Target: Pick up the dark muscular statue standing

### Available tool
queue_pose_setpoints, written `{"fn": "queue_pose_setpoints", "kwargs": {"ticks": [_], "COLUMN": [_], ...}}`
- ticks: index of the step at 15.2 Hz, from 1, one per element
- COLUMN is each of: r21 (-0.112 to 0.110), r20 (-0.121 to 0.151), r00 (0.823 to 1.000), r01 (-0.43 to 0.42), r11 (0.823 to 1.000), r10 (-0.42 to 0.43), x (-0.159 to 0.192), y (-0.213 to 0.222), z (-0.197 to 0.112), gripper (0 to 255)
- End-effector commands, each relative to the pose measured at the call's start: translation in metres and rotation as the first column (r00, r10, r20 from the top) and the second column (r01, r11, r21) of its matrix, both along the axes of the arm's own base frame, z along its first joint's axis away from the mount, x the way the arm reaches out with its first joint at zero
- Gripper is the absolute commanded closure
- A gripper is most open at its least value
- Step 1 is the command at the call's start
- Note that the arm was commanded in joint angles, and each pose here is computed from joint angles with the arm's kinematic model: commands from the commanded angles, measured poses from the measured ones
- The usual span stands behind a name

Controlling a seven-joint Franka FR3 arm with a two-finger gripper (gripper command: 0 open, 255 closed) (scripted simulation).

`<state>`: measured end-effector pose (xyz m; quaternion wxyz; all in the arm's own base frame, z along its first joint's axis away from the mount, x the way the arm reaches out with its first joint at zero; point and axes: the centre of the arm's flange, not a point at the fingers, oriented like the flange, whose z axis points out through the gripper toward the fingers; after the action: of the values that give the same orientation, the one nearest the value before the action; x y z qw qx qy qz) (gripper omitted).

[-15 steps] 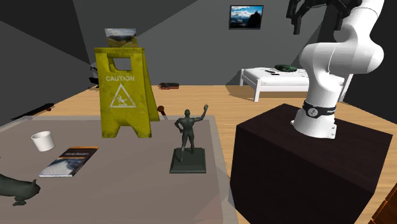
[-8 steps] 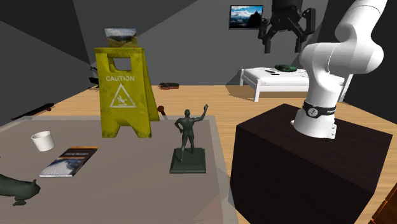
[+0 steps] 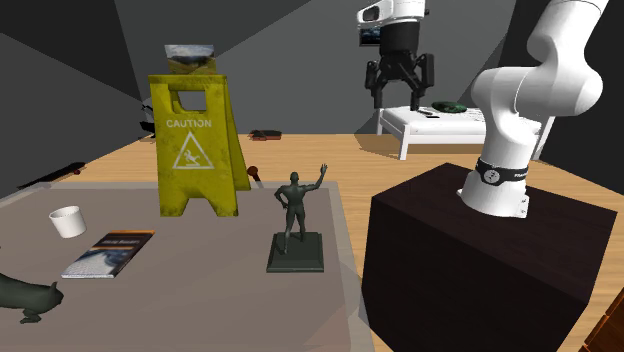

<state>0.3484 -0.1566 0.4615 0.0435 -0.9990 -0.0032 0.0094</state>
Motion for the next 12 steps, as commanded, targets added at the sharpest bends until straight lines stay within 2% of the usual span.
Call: {"fn": "queue_pose_setpoints", "kwargs": {"ticks": [1,12], "r21": [0.000,0.007], "r20": [0.005,0.026], "r00": [1.000,0.999], "r01": [-0.004,-0.022], "r11": [1.000,1.000], "r10": [0.004,0.021], "x": [0.008,0.045], "y": [-0.024,-0.136], "z": [-0.017,-0.101], "gripper": [0,0]}}
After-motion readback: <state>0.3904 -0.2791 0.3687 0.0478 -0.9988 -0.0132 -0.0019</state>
